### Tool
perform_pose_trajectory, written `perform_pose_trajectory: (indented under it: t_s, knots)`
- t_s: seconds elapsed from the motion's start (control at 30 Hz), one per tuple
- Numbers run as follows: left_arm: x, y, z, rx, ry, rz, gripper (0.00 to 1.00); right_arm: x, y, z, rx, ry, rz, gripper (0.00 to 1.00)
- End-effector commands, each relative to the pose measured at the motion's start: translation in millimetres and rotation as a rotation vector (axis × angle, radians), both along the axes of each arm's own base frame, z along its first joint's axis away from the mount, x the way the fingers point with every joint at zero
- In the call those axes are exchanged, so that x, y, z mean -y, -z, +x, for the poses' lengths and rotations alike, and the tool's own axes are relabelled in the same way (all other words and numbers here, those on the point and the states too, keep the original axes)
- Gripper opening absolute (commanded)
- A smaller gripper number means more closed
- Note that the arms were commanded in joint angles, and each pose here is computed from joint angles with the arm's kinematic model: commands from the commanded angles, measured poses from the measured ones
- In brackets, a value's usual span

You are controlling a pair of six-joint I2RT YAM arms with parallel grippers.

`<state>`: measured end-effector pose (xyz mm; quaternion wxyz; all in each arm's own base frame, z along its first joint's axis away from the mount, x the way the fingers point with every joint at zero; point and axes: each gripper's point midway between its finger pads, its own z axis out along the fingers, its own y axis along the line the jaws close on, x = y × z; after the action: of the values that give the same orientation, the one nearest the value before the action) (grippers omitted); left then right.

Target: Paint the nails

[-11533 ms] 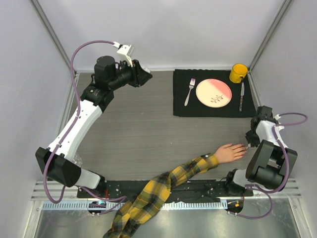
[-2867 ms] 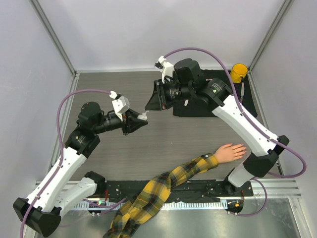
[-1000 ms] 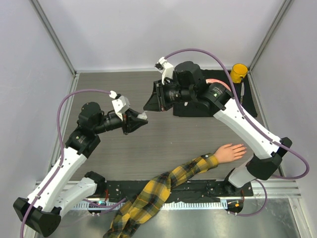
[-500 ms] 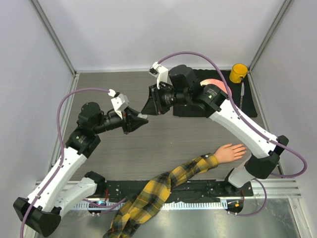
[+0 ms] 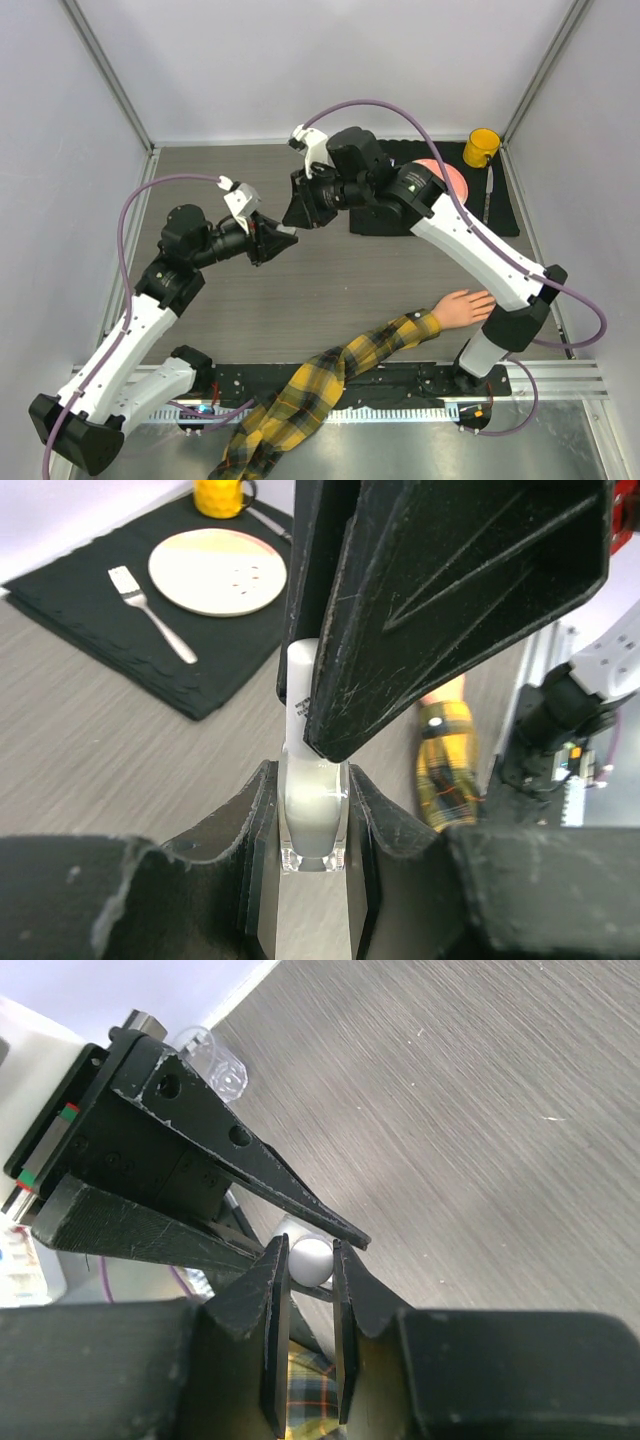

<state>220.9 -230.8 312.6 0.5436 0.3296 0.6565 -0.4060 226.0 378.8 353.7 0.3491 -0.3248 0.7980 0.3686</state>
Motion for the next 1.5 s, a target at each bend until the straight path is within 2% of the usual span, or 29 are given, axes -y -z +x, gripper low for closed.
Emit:
perform_pose_trajectory:
  t_s: [0.0,0.13,0.3,0.37,0.47,0.5,0.73,1.0,1.13,1.2,1.47]
  knots:
    - [-4,-31,20,0.244,-0.063,-0.019,0.00,-4,44,-44,-0.124,-0.207,-0.157,0.00]
    - [-5,-22,23,0.362,-0.081,-0.065,0.00,1,62,-47,-0.121,-0.209,-0.206,0.00]
    - [-4,3,21,0.369,-0.077,-0.092,0.00,-8,78,-58,-0.103,-0.171,-0.219,0.00]
    - [-7,1,24,0.376,-0.111,-0.146,0.00,-11,79,-56,-0.047,-0.108,-0.269,0.00]
    - [-6,0,23,0.374,-0.115,-0.188,0.00,-24,93,-57,-0.071,-0.043,-0.279,0.00]
    - [-8,-9,22,0.422,-0.120,-0.210,0.00,-28,94,-58,-0.068,-0.027,-0.267,0.00]
    - [-10,-24,18,0.559,-0.109,-0.181,0.00,-51,114,-65,-0.033,0.061,-0.318,0.00]
    - [-15,-20,13,0.583,-0.122,-0.191,0.00,-47,103,-57,-0.020,0.163,-0.333,0.01]
    - [-34,-31,23,0.613,-0.266,-0.236,0.00,-42,102,-42,-0.075,0.379,-0.335,0.00]
    - [-39,-34,25,0.631,-0.296,-0.243,0.00,-57,97,-45,-0.102,0.438,-0.286,0.00]
    - [-34,-37,20,0.642,-0.259,-0.252,0.00,-55,78,-32,-0.031,0.543,-0.230,0.00]
